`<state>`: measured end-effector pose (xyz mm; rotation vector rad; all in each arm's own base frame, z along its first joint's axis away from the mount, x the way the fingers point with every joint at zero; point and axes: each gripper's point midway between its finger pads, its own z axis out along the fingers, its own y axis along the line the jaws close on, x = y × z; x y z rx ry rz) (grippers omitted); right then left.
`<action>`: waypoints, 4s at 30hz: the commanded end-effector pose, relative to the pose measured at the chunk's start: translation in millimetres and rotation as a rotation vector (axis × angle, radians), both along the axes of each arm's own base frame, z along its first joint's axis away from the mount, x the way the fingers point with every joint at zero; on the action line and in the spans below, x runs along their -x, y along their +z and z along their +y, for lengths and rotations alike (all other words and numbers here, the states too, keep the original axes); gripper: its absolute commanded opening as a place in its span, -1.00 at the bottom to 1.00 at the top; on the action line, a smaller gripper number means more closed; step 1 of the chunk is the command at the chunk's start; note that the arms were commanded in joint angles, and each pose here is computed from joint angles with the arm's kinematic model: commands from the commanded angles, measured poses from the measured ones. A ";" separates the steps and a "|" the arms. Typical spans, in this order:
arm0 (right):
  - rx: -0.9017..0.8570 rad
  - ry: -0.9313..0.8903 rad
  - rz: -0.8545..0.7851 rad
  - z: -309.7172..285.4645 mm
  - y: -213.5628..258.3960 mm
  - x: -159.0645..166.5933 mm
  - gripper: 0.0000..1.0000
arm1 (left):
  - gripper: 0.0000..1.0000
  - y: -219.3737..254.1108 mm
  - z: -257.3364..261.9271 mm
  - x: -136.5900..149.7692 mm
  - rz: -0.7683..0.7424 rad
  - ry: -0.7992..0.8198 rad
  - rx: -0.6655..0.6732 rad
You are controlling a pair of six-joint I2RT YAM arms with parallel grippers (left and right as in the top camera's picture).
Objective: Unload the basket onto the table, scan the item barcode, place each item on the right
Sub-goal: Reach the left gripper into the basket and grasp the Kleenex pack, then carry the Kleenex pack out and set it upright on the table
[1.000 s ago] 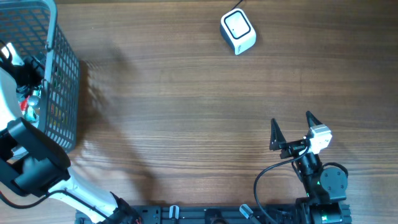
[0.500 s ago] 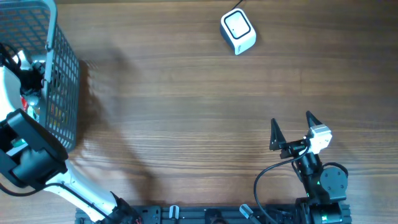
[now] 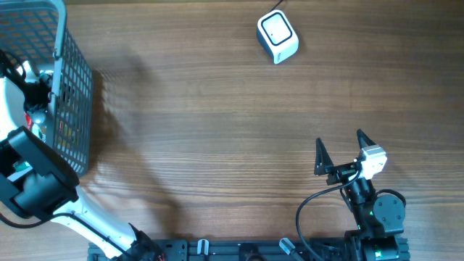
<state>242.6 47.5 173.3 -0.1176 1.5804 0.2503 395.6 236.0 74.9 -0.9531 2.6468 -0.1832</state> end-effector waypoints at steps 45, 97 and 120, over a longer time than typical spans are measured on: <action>0.005 -0.008 -0.006 -1.6 1.0 -0.3 1.00 | -0.38 253.5 -308.0 31.9 -0.363 -0.367 -0.130; 0.005 -0.008 -0.006 -1.6 1.0 -0.3 0.99 | 0.62 -58.2 -507.7 94.7 0.091 -0.680 -0.141; 0.005 -0.008 -0.006 -1.5 1.0 -0.3 1.00 | 1.00 137.9 -441.3 49.0 -0.370 -0.626 -0.067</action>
